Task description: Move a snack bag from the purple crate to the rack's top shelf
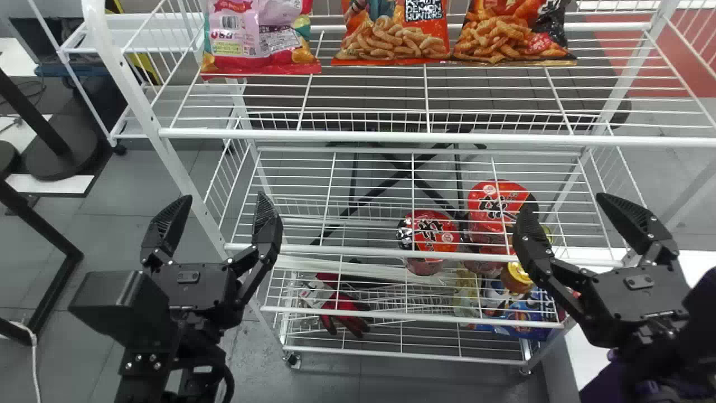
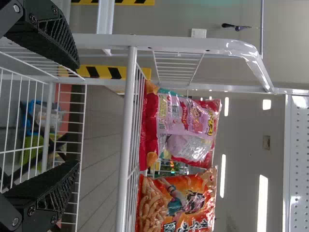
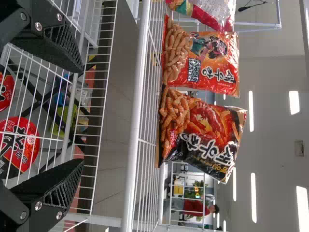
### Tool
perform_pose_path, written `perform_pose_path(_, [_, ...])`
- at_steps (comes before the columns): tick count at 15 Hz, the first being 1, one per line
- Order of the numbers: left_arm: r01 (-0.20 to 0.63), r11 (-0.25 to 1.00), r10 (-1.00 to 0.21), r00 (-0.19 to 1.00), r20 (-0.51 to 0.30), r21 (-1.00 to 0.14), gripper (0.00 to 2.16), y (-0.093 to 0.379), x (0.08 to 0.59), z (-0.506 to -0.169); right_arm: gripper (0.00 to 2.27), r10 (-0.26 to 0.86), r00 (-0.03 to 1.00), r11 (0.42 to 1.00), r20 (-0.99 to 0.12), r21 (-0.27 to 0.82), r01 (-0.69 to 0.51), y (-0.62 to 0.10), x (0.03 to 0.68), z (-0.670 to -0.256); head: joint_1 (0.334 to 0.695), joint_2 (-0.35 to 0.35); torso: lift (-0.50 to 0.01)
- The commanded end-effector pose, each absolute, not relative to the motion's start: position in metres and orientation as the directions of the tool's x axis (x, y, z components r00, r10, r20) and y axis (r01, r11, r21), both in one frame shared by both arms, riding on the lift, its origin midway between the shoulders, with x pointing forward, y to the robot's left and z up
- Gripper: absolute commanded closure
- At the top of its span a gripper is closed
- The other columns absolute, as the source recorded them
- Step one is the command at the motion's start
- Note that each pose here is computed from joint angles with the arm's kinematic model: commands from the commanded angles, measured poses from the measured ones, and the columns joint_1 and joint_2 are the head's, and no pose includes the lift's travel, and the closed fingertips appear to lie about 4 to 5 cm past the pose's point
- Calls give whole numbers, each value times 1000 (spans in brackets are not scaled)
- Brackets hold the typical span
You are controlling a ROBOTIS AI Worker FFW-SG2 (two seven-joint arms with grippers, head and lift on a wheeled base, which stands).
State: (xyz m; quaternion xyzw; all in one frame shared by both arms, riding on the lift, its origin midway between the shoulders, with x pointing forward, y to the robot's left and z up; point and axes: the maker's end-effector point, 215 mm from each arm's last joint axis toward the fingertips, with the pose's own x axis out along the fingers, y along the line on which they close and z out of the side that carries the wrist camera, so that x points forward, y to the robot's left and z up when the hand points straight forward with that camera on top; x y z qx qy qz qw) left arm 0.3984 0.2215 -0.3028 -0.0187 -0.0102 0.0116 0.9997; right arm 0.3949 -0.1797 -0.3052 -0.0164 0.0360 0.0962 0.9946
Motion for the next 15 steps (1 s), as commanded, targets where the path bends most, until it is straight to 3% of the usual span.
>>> perform_pose_path(1, [-25, 999, 27, 999, 31, -38, 120, 222, 398, -299, 181, 190, 979, 981, -76, -25, -192, -180, 395, -306, 695, 60, -247])
perform_pose_path(15, [-18, 999, 19, 999, 30, -44, 117, 216, 397, -298, 178, 194, 979, 980, -66, -39, -197, -185, 392, -300, 695, 46, -303])
